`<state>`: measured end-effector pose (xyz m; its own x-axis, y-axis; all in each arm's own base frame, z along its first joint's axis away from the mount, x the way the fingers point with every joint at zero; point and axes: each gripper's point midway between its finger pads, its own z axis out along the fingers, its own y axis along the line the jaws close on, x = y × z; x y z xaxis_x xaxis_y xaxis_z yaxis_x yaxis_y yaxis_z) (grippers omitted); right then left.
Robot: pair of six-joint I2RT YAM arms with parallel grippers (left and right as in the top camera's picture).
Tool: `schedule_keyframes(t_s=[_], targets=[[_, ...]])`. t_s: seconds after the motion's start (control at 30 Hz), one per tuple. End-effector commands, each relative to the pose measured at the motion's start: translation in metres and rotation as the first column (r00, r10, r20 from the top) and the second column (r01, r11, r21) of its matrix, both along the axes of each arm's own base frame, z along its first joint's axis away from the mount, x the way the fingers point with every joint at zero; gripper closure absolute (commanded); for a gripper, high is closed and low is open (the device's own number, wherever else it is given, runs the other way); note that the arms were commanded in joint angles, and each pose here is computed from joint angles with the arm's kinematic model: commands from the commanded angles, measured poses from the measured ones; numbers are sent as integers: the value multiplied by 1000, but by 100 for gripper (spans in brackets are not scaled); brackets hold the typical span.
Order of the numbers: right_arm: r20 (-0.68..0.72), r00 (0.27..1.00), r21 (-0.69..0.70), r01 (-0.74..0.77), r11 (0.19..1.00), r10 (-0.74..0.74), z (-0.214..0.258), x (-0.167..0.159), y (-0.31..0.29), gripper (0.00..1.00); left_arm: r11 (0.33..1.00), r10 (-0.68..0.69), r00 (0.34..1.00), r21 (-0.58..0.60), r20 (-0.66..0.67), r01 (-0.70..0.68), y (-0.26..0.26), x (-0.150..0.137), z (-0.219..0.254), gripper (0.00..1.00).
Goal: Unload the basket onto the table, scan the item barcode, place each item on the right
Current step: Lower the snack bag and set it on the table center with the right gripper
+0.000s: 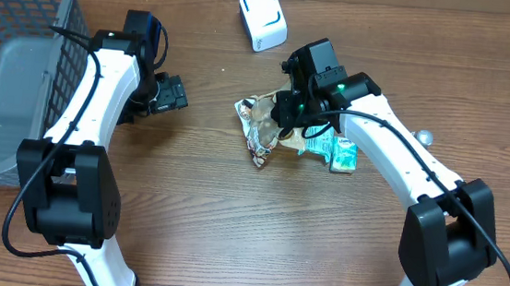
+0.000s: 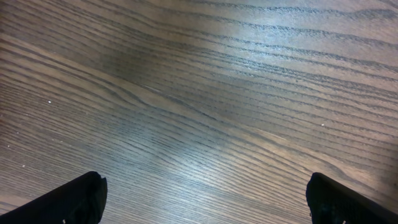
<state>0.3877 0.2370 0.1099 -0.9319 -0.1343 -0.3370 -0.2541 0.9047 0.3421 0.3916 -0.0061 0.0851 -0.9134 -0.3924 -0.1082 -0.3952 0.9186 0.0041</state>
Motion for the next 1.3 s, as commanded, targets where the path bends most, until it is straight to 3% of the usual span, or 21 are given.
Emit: schedule_keyframes(t_s=[0.0,0.4,0.73,0.8,0.87,0.93,0.97,1.27], targets=[[-16,999,33,42,999,-42,3,0,3,95,1000,-8,1000,12,29,8,1,4,9,0],[-86,992,14,91,996,-90,-13,-5,1,95,1000,-14,999,12,29,14,-1,4,9,0],[-93,987,-99,125,987,-134,-38,-2,-17,86,1000,-16,999,12,29,15,-2,4,9,0],[-88,986,-109,129,986,-139,-38,-1,-19,76,1000,-15,999,12,29,14,-1,4,9,1],[-76,986,-136,140,981,-151,-39,0,-24,54,1000,-15,999,12,29,15,-2,4,9,0],[-54,984,-180,157,971,-169,-40,3,-32,22,1000,-15,999,12,29,15,-2,4,9,1],[-43,983,-201,166,965,-178,-41,4,-36,0,1000,-15,999,12,29,15,-2,4,9,0],[-23,981,-231,180,956,-191,-41,6,-43,0,1000,-15,999,12,29,15,-2,4,9,0]])
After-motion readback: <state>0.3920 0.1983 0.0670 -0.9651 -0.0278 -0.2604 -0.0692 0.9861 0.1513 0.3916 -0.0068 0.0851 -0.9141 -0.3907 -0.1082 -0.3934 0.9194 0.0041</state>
